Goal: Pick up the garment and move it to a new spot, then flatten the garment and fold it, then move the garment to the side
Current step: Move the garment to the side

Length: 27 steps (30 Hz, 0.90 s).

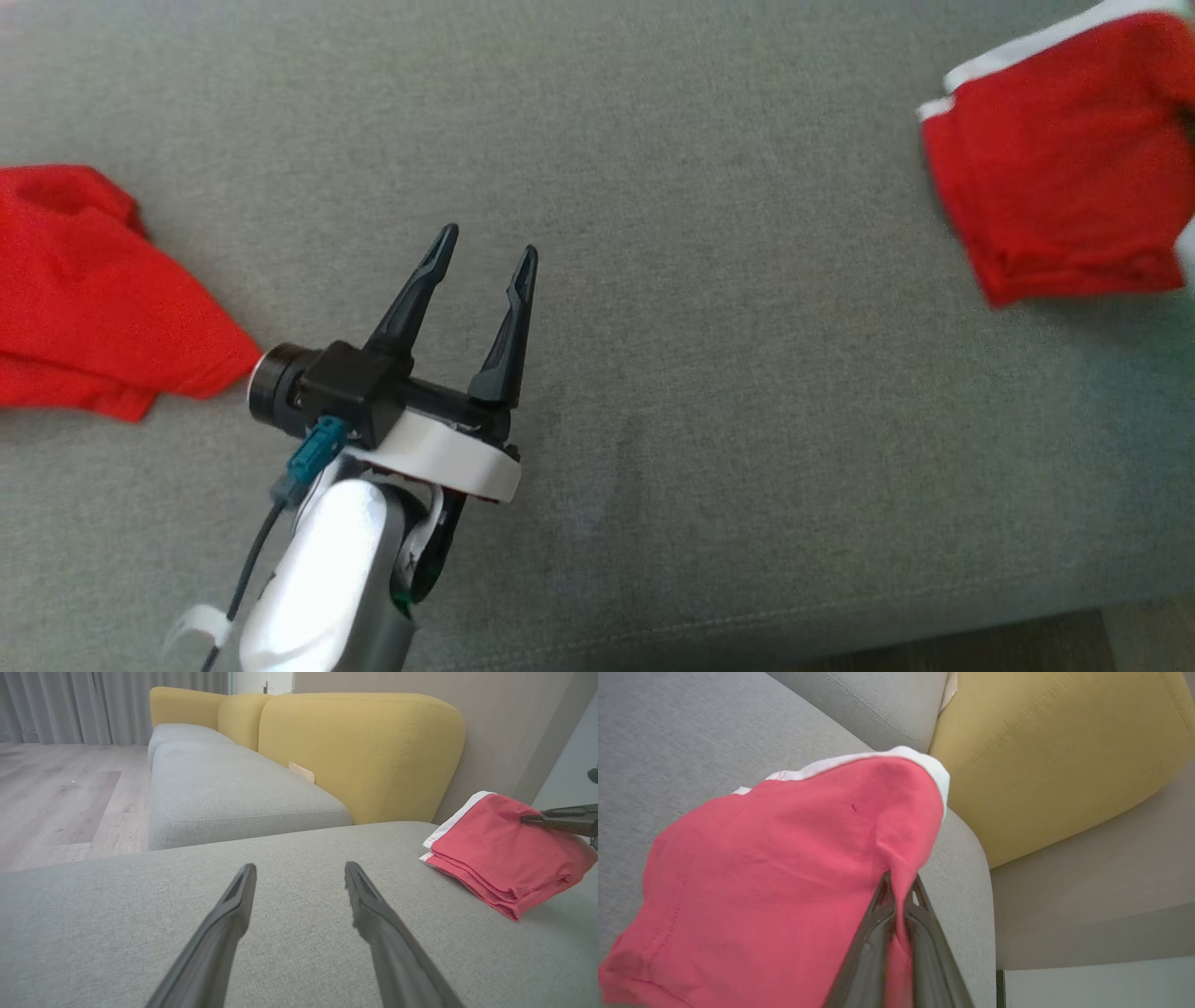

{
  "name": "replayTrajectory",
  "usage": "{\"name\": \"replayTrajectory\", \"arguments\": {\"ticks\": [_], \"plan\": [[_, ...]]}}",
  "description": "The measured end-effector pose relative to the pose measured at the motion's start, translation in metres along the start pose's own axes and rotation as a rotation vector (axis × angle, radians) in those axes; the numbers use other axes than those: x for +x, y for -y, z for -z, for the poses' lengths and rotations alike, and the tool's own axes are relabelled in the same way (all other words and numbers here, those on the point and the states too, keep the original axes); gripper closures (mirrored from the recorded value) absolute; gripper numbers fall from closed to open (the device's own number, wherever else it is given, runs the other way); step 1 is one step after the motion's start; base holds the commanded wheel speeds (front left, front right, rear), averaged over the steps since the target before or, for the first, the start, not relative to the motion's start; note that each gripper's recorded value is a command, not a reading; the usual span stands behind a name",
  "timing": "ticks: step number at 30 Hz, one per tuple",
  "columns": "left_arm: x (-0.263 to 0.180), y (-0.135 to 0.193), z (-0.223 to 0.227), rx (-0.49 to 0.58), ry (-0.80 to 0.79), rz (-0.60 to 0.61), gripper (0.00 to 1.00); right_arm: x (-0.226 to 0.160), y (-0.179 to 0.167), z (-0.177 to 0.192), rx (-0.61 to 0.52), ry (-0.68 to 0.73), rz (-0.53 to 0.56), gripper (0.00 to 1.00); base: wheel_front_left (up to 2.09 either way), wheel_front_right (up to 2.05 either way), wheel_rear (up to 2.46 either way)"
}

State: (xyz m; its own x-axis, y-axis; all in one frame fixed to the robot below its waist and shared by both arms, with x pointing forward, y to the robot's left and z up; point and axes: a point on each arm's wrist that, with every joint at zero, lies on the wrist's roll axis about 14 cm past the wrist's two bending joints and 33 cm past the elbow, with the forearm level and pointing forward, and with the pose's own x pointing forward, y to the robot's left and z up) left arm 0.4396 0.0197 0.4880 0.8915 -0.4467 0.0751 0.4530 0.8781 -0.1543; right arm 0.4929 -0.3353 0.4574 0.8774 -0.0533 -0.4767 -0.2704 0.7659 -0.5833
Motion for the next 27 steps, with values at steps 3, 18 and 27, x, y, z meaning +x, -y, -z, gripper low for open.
{"name": "replayTrajectory", "arguments": {"ticks": [3, 18, 27], "plan": [[0.003, 0.001, 0.007, -0.012, -0.012, 0.012, 0.00, 0.003, 0.013, 0.008, 0.025, -0.016, 0.036, 1.00, 0.00, 0.00, 0.00], [0.002, -0.007, 0.010, 0.001, -0.020, -0.002, 0.00, 0.010, 0.017, 0.008, 0.139, -0.003, 0.084, 0.00, 0.00, 0.00, 0.00], [-0.013, -0.007, -0.022, 0.018, 0.041, -0.037, 0.00, -0.006, 0.014, -0.073, 0.215, 0.230, 0.100, 0.00, 0.00, 0.00, 0.00]]}}
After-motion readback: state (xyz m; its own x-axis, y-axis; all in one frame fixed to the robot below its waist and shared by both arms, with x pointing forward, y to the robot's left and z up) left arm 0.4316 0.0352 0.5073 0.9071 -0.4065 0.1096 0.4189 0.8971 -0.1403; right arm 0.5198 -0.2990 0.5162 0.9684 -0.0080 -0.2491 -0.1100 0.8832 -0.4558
